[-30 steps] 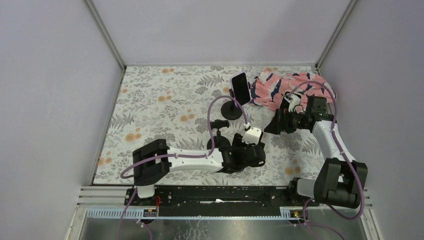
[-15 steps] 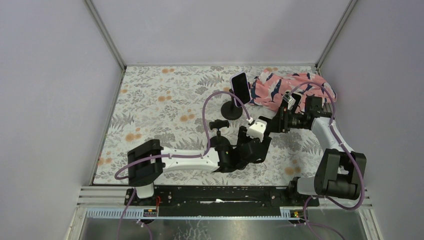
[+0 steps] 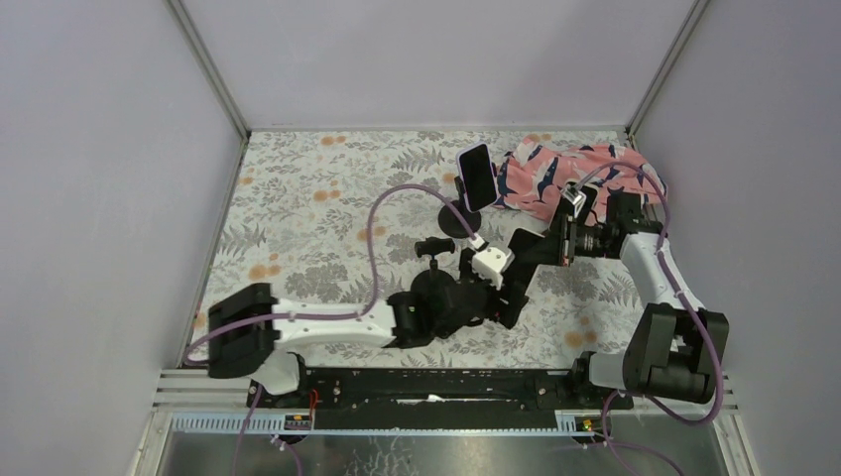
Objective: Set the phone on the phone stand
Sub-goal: Pick up the phone at the center of the board.
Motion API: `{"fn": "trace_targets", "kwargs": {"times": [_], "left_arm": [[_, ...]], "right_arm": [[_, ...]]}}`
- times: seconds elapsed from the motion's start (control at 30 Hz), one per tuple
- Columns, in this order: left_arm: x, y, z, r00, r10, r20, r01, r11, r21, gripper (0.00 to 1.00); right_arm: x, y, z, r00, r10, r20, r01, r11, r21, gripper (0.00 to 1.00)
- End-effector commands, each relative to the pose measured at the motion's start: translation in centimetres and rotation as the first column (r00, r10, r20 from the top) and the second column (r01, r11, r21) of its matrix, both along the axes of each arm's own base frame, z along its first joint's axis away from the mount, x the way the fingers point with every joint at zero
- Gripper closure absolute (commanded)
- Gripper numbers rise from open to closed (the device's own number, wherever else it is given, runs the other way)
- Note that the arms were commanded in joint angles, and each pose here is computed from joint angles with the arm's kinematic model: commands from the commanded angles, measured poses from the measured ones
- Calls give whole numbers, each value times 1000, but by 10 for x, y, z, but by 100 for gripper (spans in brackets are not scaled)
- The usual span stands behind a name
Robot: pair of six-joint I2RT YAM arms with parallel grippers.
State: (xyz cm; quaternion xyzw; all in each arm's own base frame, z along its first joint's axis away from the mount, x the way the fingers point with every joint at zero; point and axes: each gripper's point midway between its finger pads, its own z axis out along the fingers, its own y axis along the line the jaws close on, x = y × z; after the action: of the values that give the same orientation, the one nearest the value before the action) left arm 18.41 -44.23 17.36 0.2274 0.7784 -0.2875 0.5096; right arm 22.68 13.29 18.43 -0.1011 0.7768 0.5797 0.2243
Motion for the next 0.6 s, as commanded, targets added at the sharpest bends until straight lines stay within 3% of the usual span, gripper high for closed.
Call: {"fn": "trace_targets", "kwargs": {"times": [0.0, 0.27, 0.33, 0.43, 0.57], "left_arm": [[-46, -6, 85, 963, -245, 112, 266, 932, -248, 1], [-83, 66, 131, 915, -351, 199, 401, 851, -338, 1], [-97, 88, 148, 866, -435, 248, 500, 774, -389, 1], [-93, 110, 163, 845, -474, 247, 533, 717, -450, 1], [-82, 121, 181, 858, -437, 269, 514, 723, -461, 1]], "right_arm": [[-10, 4, 51, 955, 67, 289, -80, 996, 34, 100], [-32, 8, 111, 826, 148, 544, -143, 988, -52, 100], [-35, 11, 127, 800, 178, 573, -171, 983, -67, 100], [-39, 26, 146, 757, 259, 600, -250, 963, -99, 100], [-49, 54, 172, 683, 360, 636, -371, 921, -122, 100]]}}
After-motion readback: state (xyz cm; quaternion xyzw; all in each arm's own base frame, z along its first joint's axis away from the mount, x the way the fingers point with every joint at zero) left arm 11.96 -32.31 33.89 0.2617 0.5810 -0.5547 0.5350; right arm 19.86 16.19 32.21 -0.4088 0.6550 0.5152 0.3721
